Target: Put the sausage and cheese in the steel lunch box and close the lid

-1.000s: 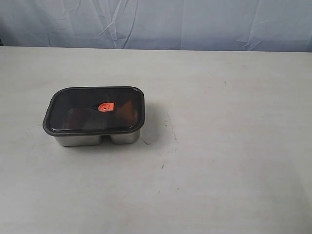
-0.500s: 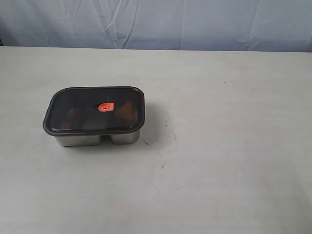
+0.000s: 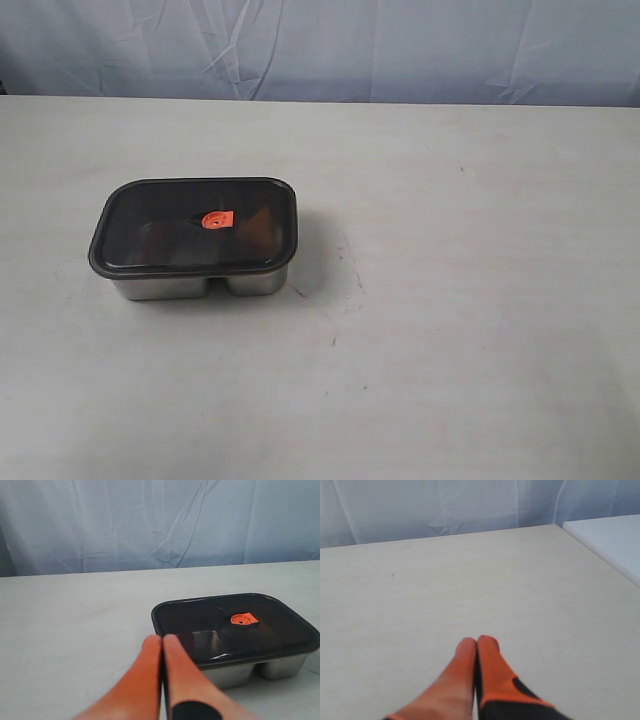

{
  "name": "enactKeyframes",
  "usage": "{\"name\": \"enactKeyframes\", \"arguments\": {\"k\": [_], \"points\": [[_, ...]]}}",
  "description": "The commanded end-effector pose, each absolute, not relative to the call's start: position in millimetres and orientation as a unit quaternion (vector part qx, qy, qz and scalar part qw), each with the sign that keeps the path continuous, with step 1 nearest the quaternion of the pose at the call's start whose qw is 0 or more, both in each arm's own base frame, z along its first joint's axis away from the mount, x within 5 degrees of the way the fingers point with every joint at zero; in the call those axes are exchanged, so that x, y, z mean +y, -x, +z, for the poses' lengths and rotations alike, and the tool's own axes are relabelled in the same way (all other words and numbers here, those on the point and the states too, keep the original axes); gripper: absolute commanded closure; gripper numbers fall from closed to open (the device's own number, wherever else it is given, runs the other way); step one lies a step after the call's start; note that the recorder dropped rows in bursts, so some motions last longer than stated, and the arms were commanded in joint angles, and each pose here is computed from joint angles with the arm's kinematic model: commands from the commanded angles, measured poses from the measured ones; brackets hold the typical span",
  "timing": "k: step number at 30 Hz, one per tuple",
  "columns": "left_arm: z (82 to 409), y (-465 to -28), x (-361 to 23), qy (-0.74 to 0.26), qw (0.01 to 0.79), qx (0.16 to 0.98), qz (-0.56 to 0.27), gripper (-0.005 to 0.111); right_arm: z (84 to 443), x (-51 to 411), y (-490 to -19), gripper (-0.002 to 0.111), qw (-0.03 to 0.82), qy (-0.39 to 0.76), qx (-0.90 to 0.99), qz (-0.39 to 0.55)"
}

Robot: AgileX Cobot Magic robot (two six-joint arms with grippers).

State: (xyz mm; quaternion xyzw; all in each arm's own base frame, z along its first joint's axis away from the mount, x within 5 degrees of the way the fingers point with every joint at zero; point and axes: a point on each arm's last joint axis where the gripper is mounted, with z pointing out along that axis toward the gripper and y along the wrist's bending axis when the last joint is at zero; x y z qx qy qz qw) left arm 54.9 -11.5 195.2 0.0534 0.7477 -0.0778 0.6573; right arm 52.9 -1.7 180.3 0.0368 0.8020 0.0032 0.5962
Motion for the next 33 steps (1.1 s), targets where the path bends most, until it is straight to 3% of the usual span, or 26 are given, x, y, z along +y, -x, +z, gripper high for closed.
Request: {"name": "enactKeyframes", "arguments": {"k": [1, 8, 33], "points": [[193.6, -55.0, -8.8, -0.024, 0.657, 0.751, -0.071, 0.107, 180.5, -2.1, -53.0, 0.108, 0.603, -0.038, 0.797, 0.0], [192.6, -55.5, -3.7, 0.031, 0.654, 0.754, -0.057, 0.107, 180.5, -2.1, -53.0, 0.108, 0.603, -0.038, 0.797, 0.0], [192.7, -55.5, -3.6, 0.028, 0.654, 0.754, -0.054, 0.107, 180.2, -2.0, -52.9, 0.108, 0.602, -0.038, 0.798, 0.0]]}}
